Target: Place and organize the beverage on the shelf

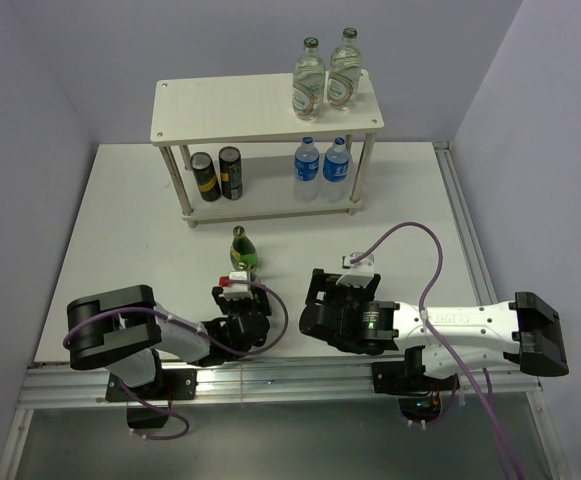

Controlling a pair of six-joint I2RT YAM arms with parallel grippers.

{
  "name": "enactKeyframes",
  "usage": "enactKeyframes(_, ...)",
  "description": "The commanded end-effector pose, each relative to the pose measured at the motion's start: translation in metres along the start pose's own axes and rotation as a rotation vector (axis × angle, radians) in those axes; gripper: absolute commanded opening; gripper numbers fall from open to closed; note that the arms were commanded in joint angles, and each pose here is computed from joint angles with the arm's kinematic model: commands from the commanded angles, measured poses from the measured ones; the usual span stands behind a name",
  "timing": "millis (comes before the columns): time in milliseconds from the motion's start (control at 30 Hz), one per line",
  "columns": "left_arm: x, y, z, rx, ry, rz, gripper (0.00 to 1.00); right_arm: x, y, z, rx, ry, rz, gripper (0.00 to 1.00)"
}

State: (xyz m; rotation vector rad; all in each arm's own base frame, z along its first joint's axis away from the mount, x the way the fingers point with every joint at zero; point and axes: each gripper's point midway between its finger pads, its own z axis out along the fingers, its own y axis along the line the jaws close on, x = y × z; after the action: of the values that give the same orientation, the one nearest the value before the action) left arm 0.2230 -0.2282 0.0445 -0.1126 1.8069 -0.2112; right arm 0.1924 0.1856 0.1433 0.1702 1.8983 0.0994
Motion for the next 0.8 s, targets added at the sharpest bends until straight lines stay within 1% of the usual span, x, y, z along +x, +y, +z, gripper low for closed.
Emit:
enactKeyframes(0,-0.001,-0.001,0.005,-0.005,-0.001,0.006,0.31,-0.004,0.002,0.002,0.001,-0.026,0.019,1.00)
enactKeyframes(67,-0.003,0.000,0.005,-0.015,-0.004,0.004,0.17,-0.005,0.001,0.002,0.003,-0.029,0.018,1.00)
enactKeyframes(100,-0.002,0.001,0.005,-0.019,0.000,0.012,0.07,-0.005,0.001,0.003,0.004,-0.029,0.021,1.00)
enactKeyframes(133,-0.001,0.002,0.005,-0.022,0.003,0.014,0.02,-0.005,0.000,0.003,0.005,-0.032,0.018,1.00)
enactKeyframes(167,-0.003,0.001,0.005,-0.024,0.004,0.009,0.00,-0.005,0.000,0.003,0.006,-0.031,0.020,1.00)
enactKeyframes(200,-0.001,0.007,0.004,-0.046,0.018,0.045,0.00,-0.005,0.000,0.002,0.003,-0.031,0.022,1.00)
enactKeyframes(267,-0.009,0.001,0.002,-0.050,0.023,0.006,0.00,-0.005,-0.001,0.002,0.005,-0.032,0.024,1.00)
enactKeyframes(333,-0.016,0.005,-0.002,-0.066,0.044,0.016,0.00,-0.007,-0.001,0.002,0.003,-0.036,0.033,1.00)
enactKeyframes(367,-0.022,-0.001,-0.003,-0.058,0.047,0.002,0.00,-0.007,-0.002,0.002,0.002,-0.035,0.033,1.00)
enactKeyframes(433,-0.033,-0.004,-0.008,-0.038,0.059,0.023,0.00,-0.008,-0.002,0.002,0.000,-0.037,0.040,1.00)
enactKeyframes(533,-0.055,-0.012,-0.013,-0.010,0.047,0.011,0.00,-0.007,-0.001,0.002,-0.006,-0.037,0.043,1.00)
enactKeyframes(700,-0.083,-0.012,-0.018,-0.014,0.018,0.020,0.00,-0.007,-0.001,0.002,-0.003,-0.038,0.042,1.00)
enactKeyframes(767,-0.095,-0.013,-0.021,-0.009,0.001,0.002,0.00,-0.008,-0.002,0.002,-0.004,-0.040,0.045,1.00)
